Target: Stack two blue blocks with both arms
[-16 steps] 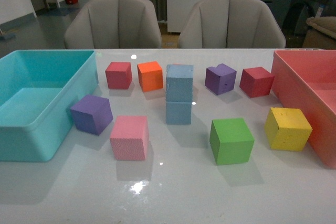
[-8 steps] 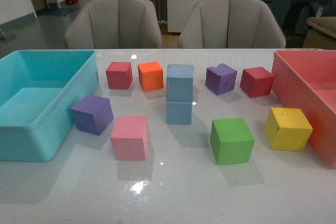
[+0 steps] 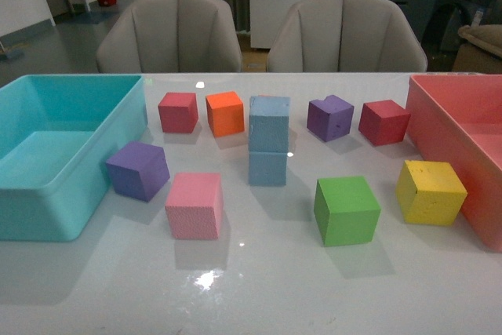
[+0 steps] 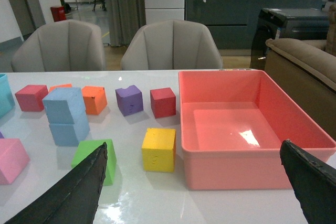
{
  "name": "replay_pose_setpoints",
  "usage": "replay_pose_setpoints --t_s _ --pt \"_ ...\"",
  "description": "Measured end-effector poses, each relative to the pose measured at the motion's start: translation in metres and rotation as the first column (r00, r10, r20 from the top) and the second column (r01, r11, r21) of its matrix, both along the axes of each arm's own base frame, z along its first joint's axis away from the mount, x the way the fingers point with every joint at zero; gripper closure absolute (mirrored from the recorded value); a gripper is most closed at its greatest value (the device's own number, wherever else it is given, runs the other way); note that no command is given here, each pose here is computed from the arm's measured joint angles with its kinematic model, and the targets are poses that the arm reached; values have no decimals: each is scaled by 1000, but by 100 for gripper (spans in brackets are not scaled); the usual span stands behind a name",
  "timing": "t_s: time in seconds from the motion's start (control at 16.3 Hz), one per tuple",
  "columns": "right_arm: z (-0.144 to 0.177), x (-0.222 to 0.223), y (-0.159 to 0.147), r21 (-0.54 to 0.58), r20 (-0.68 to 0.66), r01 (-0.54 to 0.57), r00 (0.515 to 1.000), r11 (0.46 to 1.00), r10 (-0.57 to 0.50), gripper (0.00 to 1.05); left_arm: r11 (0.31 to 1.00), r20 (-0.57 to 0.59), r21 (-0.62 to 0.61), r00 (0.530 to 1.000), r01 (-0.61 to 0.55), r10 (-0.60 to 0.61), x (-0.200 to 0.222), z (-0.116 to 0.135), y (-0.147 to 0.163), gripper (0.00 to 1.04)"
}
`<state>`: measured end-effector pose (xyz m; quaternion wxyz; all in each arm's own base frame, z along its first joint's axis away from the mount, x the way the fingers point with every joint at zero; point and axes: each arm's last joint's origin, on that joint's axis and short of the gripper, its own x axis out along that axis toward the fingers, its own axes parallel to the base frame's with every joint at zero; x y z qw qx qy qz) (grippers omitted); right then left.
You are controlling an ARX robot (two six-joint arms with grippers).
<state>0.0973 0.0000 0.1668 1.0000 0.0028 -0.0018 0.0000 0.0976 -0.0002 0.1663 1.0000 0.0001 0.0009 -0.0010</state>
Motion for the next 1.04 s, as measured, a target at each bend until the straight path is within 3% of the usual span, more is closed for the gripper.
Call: replay_pose_setpoints --t_s 0.25,0.43,1.04 --pt "0 0 0 0 0 0 1000 1000 0 6 1000 0 0 1000 0 0 0 0 0 36" --pt "0 0 0 0 0 0 1000 1000 0 6 1000 0 1 1000 0 0 0 0 0 5" --pt "0 0 0 0 0 0 1000 1000 0 6 1000 0 0 1000 0 0 0 0 0 7"
